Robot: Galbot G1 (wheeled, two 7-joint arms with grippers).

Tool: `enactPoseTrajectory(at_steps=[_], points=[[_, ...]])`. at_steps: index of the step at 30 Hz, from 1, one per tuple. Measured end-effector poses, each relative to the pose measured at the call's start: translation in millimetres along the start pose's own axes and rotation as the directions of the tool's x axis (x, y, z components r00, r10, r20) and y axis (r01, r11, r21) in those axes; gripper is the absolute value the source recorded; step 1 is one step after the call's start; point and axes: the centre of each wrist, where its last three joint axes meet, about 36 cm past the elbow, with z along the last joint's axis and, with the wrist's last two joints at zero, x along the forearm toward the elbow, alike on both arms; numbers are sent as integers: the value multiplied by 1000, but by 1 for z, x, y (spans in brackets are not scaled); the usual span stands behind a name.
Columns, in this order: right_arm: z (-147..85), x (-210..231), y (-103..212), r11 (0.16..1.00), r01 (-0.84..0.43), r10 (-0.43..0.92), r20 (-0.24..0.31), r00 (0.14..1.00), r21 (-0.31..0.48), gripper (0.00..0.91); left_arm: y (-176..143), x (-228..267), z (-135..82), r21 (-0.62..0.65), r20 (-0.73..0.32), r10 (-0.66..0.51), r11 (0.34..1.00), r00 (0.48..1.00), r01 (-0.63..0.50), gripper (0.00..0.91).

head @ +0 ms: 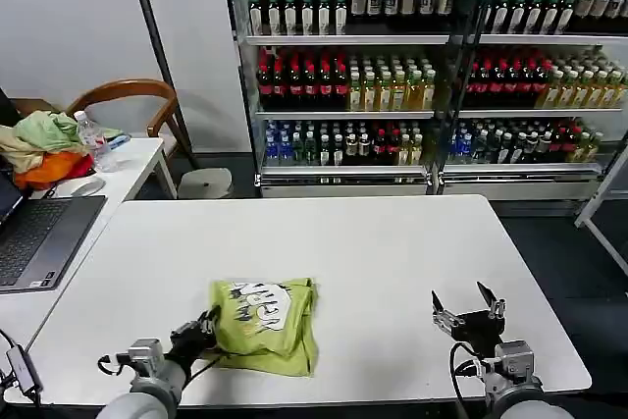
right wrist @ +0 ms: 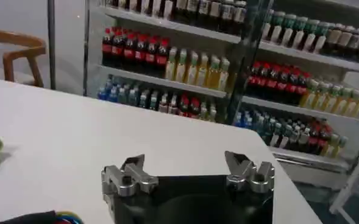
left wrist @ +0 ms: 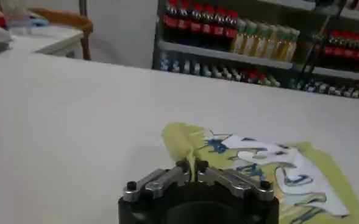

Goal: Fold and organize the clothes.

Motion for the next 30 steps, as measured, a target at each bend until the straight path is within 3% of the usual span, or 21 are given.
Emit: enactPoseTrajectory(at_steps=[5,11,17,23,30], points=[[0,-2,0,1000,5,-5,10,1000,-1,907,24,13,-23,3,7,-43,999,999,43,40],[1,-8,3,1000,15,-15,24,1000,-15,907,82,35,-51,-12,18,-165,986,986,165,40],[2,-11,5,1000,20,-19,34,999,-19,907,125,64,-95,-36,94,-262,963,961,266,40],[3,-6,2,1000,11,-11,32,999,-10,907,99,79,-111,-53,181,-186,979,966,199,40],[2,2,-6,1000,-8,8,28,1000,4,907,32,56,-59,-99,179,-40,993,983,58,40]])
